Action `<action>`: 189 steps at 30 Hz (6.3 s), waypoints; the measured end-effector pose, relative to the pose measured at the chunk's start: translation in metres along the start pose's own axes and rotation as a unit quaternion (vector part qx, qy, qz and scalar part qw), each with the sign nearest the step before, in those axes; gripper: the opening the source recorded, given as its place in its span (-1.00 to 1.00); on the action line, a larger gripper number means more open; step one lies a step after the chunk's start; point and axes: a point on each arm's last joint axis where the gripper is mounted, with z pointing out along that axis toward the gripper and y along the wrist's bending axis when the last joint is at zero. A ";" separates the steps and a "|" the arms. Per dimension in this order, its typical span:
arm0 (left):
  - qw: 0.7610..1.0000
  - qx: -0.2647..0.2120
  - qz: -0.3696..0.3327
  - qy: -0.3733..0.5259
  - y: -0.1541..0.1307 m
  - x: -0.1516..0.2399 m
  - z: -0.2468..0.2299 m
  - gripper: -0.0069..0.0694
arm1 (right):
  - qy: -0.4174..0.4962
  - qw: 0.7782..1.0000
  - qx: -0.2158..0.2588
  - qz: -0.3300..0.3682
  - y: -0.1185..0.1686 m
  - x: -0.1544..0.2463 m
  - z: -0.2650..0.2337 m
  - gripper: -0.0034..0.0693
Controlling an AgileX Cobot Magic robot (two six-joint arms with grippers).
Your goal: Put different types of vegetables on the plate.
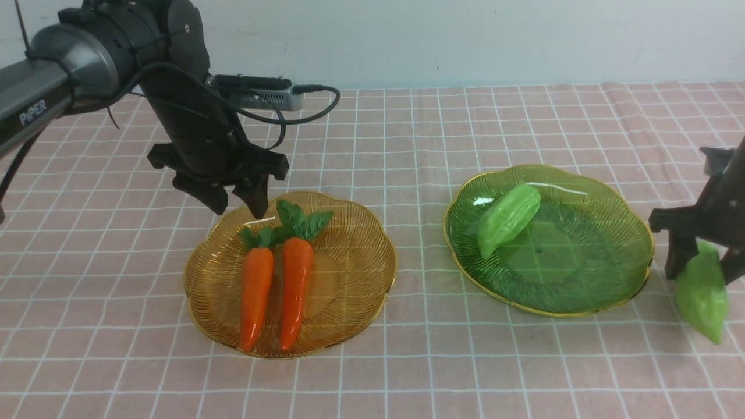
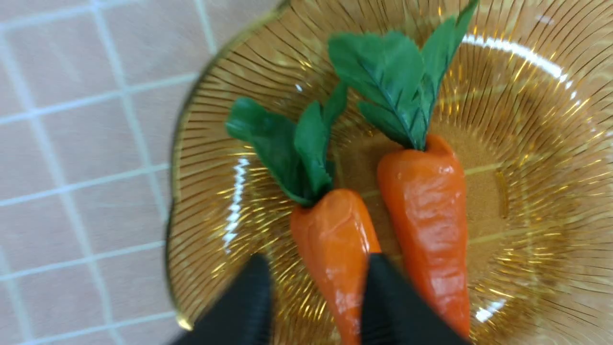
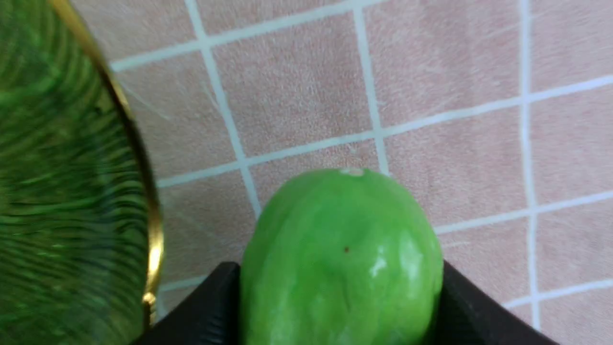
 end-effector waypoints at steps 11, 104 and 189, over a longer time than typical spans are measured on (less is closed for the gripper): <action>0.996 -0.003 0.009 -0.094 -0.012 0.098 -0.124 -0.83 | -0.154 0.973 -0.170 -0.024 0.074 0.007 -0.068 0.26; 0.864 -0.117 0.010 -0.490 0.022 0.388 0.005 -0.83 | -0.779 0.594 -0.196 -0.055 -0.049 0.372 -0.174 -0.95; 0.863 -0.116 0.009 -0.491 0.022 0.388 0.005 -0.83 | -0.600 0.787 -0.072 -0.122 -0.044 0.335 -0.013 -0.95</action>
